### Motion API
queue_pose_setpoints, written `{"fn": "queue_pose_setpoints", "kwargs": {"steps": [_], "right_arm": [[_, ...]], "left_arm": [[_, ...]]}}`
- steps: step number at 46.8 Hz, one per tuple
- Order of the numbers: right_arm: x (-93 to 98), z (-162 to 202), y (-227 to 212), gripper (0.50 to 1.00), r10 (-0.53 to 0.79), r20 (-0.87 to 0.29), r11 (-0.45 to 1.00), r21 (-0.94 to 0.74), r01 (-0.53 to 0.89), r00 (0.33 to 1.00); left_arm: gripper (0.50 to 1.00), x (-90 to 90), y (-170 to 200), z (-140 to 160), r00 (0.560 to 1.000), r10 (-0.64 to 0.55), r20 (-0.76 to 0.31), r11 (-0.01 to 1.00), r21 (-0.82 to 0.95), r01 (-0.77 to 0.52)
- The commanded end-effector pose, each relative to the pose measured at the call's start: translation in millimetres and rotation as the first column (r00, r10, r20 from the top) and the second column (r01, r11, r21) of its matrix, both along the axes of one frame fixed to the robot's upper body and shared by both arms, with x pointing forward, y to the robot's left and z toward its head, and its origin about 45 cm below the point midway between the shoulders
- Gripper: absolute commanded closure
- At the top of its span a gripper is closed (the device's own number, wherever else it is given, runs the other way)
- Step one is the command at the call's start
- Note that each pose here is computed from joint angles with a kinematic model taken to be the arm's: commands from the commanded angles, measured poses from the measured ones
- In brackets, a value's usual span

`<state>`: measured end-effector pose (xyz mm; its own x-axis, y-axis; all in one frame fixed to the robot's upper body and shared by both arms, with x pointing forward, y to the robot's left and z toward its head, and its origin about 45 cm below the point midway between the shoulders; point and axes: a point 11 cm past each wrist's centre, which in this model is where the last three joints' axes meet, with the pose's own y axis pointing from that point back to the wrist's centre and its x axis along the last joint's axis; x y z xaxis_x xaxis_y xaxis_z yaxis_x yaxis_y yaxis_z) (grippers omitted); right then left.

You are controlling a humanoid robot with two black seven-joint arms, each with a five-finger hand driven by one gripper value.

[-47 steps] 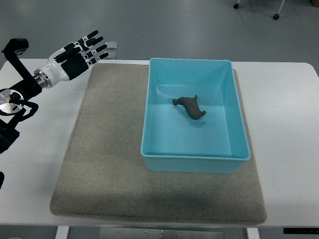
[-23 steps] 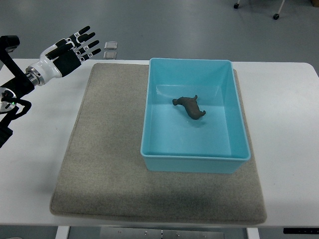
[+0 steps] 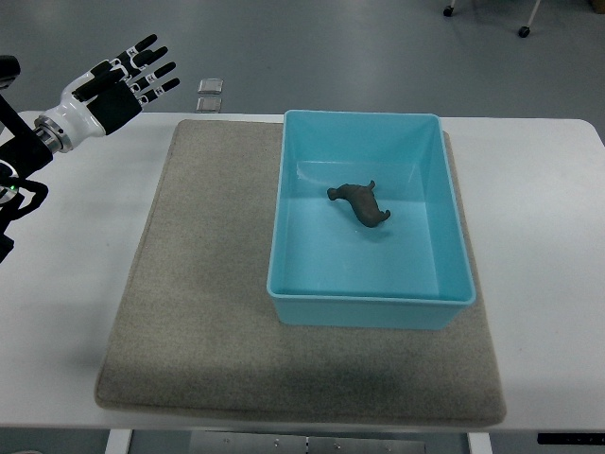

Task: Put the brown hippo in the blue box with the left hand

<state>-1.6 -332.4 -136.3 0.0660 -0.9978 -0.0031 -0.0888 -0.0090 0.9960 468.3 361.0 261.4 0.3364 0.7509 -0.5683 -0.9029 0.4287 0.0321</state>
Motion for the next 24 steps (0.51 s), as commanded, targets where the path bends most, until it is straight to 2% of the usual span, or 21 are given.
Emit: {"fn": "queue_pose_setpoints", "kwargs": {"steps": [1,24], "right_arm": [[0.0,0.0,0.0,0.564,0.000,0.000,1.000,0.000,0.000,1.000],[0.4,-0.2,5.3,0.564,-0.005,0.009,1.000,0.025,0.005,1.000]], "left_arm": [[0.504,-0.1,0.4,-0.4,1.000,0.001,-0.001,1.000,-0.001,-0.001],[0.501,-0.5,0.4,-1.4,1.000,0.001,-0.003,1.000,0.000,-0.001]]}}
